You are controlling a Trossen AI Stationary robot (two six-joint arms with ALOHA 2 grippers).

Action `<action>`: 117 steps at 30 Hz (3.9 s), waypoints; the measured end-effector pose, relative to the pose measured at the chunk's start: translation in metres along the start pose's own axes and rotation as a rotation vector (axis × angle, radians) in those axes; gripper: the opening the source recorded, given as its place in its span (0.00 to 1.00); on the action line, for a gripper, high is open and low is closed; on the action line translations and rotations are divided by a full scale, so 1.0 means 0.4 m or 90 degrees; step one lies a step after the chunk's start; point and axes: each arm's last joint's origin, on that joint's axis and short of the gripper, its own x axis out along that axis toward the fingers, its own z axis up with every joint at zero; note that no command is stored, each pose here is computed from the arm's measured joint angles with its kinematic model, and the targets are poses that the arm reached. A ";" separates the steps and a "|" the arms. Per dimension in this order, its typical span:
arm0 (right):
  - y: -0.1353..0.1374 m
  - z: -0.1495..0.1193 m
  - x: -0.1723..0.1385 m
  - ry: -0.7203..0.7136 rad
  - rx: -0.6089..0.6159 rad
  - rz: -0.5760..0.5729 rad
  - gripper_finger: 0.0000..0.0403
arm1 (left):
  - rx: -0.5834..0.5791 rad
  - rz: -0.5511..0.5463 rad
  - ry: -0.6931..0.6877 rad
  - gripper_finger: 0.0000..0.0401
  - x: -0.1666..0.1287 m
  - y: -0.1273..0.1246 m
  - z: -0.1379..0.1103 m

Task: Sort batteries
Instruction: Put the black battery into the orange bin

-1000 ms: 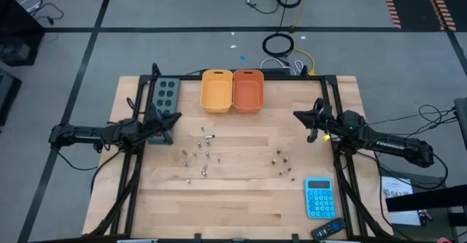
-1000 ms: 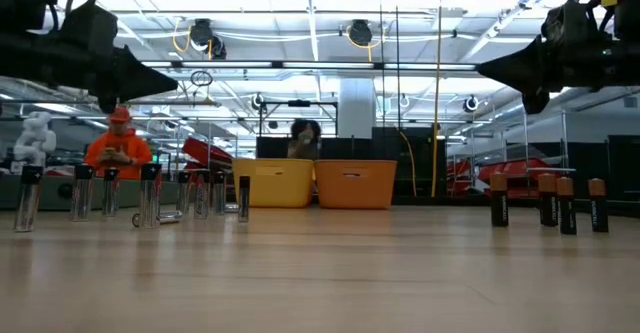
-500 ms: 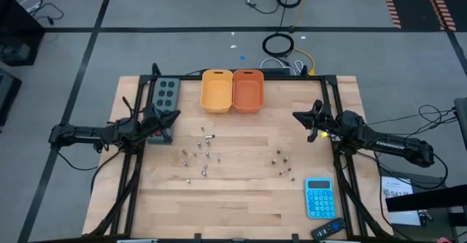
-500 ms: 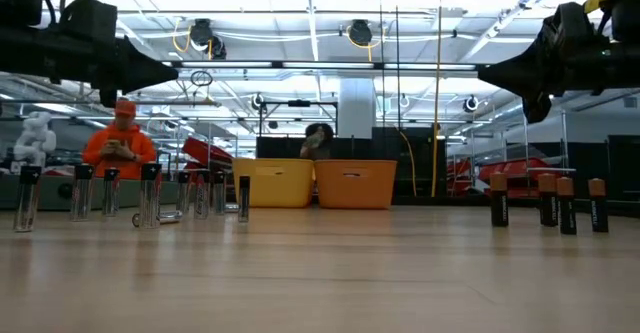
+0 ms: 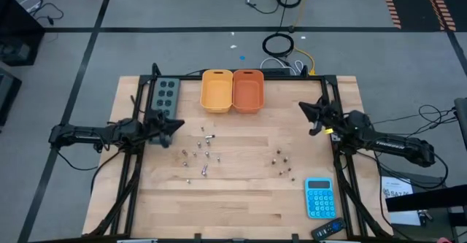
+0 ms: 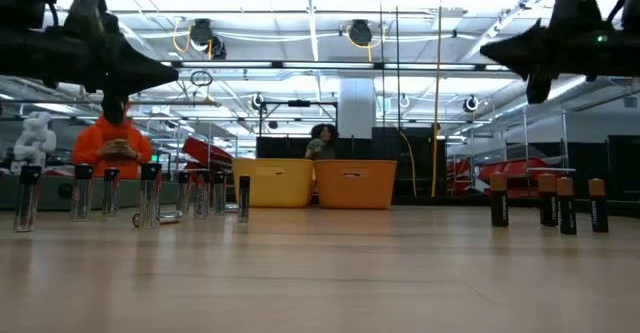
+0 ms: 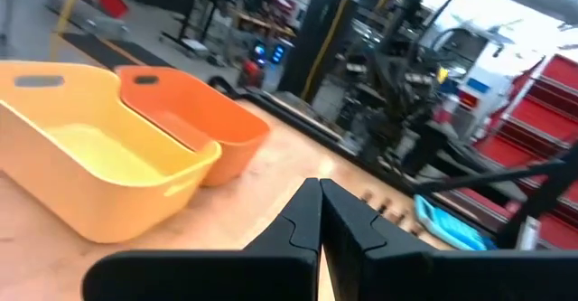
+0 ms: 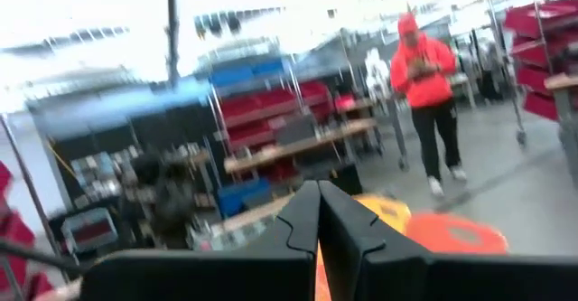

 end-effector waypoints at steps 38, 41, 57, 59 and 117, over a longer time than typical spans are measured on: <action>0.268 -0.050 0.257 0.398 -0.135 0.097 0.29 | 0.202 -0.043 0.212 0.25 0.062 -0.108 0.122; 0.307 -0.061 0.288 0.471 -0.171 0.097 0.40 | 0.168 -0.038 0.243 0.31 0.071 -0.113 0.109; 0.388 -0.136 0.337 0.884 -0.283 -0.077 0.50 | 0.233 0.006 0.267 0.32 0.140 -0.151 0.078; 0.382 -0.148 0.331 0.935 -0.271 -0.105 0.50 | 0.249 0.017 0.267 0.32 0.144 -0.151 0.076; 0.242 -0.302 0.322 0.844 -0.183 -0.136 0.07 | 0.304 0.026 0.240 0.32 0.152 -0.153 0.080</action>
